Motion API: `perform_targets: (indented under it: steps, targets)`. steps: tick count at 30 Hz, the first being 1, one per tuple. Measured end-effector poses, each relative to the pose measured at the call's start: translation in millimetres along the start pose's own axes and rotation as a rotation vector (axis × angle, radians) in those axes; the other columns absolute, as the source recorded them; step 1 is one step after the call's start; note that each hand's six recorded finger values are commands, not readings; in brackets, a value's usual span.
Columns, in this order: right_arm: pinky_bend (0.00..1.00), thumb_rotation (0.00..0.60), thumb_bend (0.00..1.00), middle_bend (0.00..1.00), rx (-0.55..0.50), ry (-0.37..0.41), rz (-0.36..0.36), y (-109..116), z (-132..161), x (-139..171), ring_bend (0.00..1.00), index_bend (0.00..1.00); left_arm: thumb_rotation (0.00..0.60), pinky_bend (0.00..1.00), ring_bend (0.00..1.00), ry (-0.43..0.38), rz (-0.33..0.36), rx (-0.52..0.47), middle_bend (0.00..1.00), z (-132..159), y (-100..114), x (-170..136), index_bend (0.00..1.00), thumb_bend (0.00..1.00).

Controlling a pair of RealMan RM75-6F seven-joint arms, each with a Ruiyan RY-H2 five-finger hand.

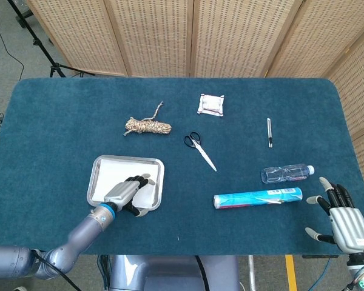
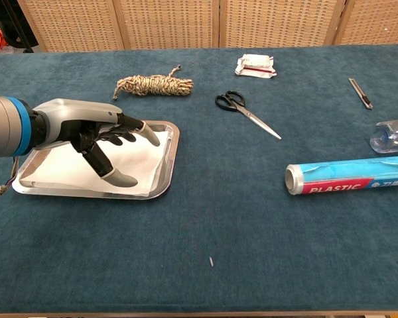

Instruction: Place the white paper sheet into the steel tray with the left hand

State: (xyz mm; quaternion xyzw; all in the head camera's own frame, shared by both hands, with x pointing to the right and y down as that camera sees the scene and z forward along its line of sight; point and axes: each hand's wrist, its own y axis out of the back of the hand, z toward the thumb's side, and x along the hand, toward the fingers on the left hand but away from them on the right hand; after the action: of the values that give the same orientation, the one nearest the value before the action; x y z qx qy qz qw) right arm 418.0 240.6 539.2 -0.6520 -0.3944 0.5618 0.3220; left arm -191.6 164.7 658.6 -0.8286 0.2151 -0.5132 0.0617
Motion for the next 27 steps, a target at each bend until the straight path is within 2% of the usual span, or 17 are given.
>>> perform_targets:
  steps: [27]
  targets:
    - [0.0, 0.6, 0.0, 0.01, -0.002, 0.0, 0.001, 0.4, -0.3, 0.3, 0.0, 0.33, 0.6, 0.0, 0.0, 0.032, -0.037, 0.013, 0.0, -1.6, -12.7, 7.9, 0.19, 0.26]
